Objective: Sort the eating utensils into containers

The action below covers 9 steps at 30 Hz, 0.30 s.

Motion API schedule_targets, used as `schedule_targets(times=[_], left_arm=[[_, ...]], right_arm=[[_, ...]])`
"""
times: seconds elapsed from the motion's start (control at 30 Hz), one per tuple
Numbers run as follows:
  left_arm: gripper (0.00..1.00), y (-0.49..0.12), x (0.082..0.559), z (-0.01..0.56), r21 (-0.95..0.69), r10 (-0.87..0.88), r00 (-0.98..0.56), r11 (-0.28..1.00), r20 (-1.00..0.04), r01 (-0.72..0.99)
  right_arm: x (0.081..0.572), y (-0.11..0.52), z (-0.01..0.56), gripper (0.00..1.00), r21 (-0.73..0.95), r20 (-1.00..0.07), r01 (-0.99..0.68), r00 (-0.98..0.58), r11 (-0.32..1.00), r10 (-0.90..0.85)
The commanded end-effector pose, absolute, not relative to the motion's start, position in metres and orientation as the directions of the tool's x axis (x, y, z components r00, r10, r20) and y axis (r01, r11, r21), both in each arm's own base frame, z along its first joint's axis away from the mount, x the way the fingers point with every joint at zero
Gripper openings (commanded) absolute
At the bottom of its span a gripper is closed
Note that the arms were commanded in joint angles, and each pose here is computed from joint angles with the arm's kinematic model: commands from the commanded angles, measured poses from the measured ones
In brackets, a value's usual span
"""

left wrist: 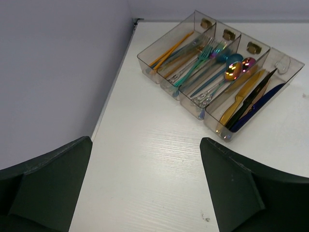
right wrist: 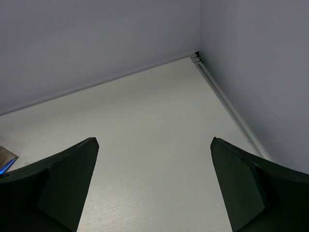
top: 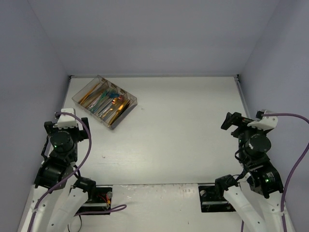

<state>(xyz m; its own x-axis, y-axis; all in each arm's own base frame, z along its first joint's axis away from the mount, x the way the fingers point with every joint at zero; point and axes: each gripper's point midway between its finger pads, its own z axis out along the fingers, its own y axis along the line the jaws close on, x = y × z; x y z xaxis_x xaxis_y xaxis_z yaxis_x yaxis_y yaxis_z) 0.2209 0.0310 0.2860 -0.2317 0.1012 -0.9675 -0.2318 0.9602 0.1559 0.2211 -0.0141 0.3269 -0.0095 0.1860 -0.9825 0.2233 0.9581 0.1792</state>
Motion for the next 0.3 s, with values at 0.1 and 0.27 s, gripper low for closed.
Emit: schedule_targets(times=[0.1,0.27], left_arm=[[0.93,0.027,0.234,0.276,0.119,0.073,-0.191,0.963,-0.979,-0.242],[0.93,0.025,0.237,0.272,0.120,0.070,-0.209,0.964,-0.975,-0.236]], right_arm=[[0.225,-0.021,0.336,1.00,0.186,-0.982,0.263,0.033,0.947,0.184],[0.224,-0.022,0.336,1.00,0.194,-0.981,0.263,0.038,0.945,0.191]])
